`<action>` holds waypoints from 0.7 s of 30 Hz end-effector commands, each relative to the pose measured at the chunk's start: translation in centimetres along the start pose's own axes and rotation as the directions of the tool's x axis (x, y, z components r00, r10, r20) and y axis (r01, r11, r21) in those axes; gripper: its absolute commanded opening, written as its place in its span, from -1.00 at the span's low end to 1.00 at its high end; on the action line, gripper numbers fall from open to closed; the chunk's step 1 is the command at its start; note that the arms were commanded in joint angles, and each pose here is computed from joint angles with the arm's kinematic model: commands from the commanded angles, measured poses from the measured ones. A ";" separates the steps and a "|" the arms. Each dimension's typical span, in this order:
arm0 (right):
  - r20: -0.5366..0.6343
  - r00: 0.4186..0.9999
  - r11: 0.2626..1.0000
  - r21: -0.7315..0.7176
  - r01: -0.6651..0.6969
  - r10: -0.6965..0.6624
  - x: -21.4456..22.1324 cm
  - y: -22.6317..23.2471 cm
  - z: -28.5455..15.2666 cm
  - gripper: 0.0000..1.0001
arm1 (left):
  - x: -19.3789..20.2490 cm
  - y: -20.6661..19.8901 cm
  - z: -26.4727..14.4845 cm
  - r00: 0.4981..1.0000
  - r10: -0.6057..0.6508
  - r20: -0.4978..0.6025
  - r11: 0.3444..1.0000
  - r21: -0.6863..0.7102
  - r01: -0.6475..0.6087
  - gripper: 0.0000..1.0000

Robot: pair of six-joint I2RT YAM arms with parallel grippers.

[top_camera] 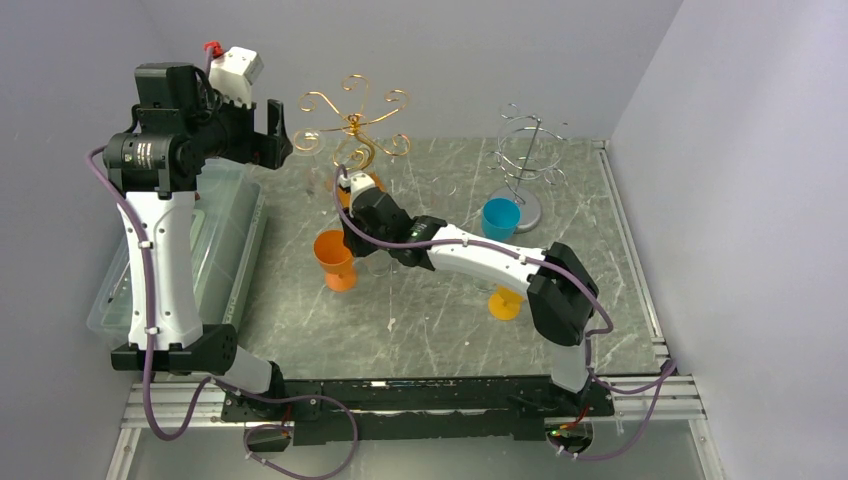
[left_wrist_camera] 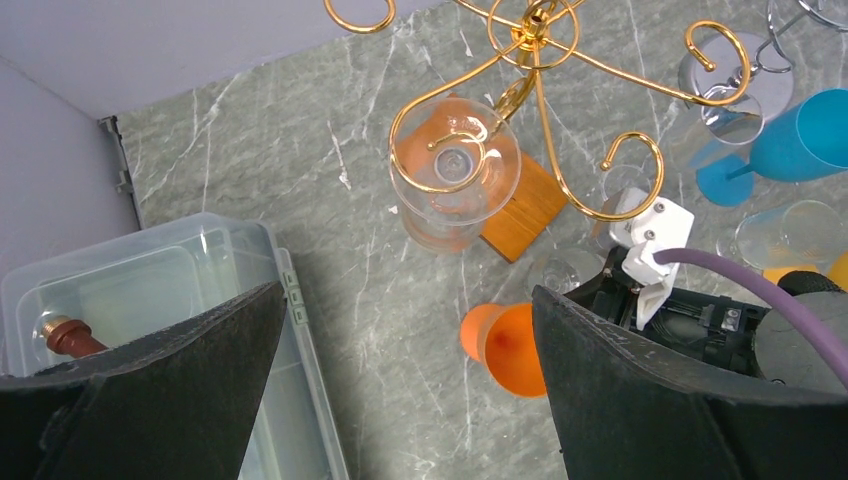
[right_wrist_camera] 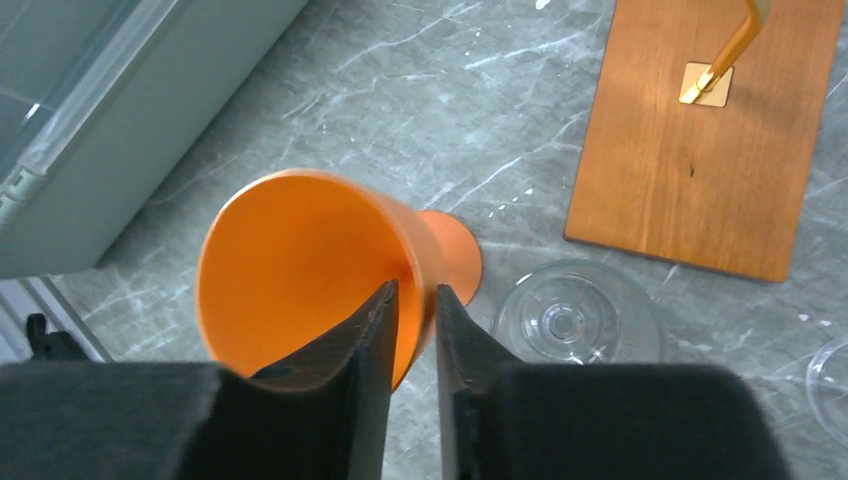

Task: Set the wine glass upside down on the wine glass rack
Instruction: Pick up the wine glass at the center of the board, then turn the wine glass upside down at the wine rack.

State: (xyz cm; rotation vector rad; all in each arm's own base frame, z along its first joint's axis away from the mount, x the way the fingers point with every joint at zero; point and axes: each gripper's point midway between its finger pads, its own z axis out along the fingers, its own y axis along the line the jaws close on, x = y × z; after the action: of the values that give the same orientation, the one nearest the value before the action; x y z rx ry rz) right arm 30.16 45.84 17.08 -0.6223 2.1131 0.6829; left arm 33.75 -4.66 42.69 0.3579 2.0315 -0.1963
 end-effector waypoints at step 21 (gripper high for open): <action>0.461 0.887 0.993 -0.093 0.071 -0.020 -14.2 1.7 -23.1 -1.00 | -2.9 -5.7 -5.2 0.991 -0.007 0.130 0.969 0.247 -0.026 0.99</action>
State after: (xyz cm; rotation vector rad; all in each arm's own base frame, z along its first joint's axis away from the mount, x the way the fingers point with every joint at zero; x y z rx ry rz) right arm 24.92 39.15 32.75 -0.5953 1.8269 0.8583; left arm 30.98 -6.91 45.39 0.4365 1.9593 -0.3277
